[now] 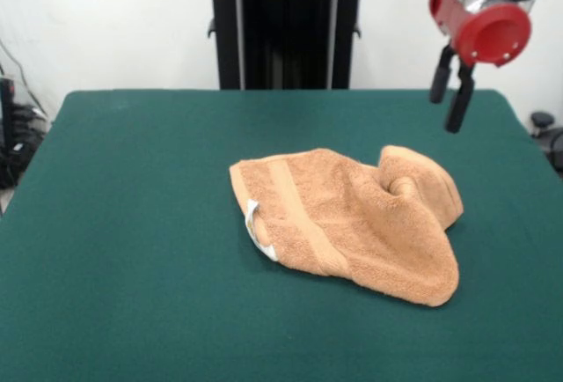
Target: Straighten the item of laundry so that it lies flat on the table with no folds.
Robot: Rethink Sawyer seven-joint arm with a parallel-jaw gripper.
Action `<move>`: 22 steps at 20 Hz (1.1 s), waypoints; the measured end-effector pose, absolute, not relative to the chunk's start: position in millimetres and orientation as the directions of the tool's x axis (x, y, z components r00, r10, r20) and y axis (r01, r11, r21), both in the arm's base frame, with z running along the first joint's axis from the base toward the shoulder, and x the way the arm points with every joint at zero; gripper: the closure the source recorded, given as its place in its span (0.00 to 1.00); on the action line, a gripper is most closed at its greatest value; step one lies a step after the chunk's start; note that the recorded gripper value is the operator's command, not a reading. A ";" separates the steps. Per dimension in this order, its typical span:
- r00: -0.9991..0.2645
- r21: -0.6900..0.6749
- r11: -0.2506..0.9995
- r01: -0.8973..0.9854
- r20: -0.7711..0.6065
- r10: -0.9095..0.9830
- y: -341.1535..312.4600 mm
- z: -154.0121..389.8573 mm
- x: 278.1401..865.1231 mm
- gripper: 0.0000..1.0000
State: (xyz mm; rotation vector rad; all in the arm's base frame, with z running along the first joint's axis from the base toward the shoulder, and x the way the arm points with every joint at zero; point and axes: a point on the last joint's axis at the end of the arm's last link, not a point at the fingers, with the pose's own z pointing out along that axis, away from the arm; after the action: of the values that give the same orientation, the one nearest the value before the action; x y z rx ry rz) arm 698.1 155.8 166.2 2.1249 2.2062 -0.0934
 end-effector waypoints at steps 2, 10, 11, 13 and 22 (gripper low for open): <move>-0.046 0.003 0.047 0.999 -0.111 0.993 152.0 162.1 696.2 0.00; -0.094 -0.030 0.090 0.996 -0.201 0.975 110.5 125.1 687.2 0.00; -0.095 -0.031 0.091 0.995 -0.206 0.974 106.8 121.9 686.9 0.00; -0.100 -0.029 0.096 0.995 -0.226 0.969 91.3 110.7 685.6 0.00; -0.123 -0.032 0.119 0.992 -0.270 0.955 61.0 91.8 675.4 0.00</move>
State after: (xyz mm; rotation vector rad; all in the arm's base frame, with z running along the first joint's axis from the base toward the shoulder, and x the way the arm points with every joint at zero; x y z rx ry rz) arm 675.4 61.0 91.8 1.9478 2.2058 -0.3034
